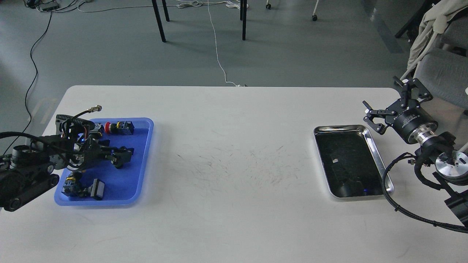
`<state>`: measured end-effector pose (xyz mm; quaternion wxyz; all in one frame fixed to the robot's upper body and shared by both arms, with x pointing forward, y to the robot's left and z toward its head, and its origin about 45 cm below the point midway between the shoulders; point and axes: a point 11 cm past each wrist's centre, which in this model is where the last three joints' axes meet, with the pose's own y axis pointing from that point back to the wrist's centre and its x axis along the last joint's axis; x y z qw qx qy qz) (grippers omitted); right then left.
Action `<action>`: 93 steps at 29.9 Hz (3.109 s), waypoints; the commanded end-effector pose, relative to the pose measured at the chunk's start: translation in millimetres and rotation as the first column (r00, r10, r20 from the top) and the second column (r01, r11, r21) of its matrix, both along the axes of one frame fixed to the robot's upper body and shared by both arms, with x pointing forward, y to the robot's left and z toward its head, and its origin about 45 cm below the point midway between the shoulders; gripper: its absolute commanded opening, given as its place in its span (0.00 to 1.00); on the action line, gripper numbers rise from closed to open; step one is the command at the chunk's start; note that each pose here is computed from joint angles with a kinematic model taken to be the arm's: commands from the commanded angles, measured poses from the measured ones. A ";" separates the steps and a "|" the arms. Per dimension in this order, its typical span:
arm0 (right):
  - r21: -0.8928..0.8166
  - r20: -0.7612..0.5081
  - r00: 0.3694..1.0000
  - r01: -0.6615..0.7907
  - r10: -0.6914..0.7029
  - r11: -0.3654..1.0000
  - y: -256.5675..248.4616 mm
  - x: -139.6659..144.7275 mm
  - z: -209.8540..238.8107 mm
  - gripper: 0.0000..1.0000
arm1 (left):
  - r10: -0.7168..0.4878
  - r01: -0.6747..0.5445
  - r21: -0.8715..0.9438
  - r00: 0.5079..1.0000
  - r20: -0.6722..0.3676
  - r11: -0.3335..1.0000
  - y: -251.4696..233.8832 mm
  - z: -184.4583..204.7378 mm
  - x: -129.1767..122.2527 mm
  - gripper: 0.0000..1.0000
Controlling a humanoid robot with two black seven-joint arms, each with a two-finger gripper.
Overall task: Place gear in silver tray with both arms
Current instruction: 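Grasp a small black gear in the blue tray with the left gripper, then lift the gear and carry it toward the table center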
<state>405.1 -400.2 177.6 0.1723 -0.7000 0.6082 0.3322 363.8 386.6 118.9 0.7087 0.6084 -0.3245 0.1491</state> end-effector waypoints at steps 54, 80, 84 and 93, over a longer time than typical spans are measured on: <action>-0.018 0.007 1.000 0.009 -0.009 1.000 -6.0 3.4 7.6 0.99 | -0.491 0.533 -0.249 0.845 0.211 0.809 -285.5 122.7 -14.1 0.10; -0.037 -0.001 1.000 0.023 -0.023 0.999 -16.6 -0.6 7.5 0.99 | -0.398 0.410 -0.370 0.910 0.114 0.834 -373.2 -2.3 -36.2 0.11; -0.039 -0.005 1.000 0.031 -0.031 0.999 -19.5 -1.7 5.6 0.99 | -0.401 0.400 -0.389 0.912 0.084 0.829 -373.6 -13.7 -51.7 0.11; -0.040 -0.002 1.000 0.028 -0.028 0.999 -19.0 -0.6 6.9 0.99 | -0.427 0.425 -0.391 0.900 0.086 0.817 -377.7 -17.5 -64.7 0.24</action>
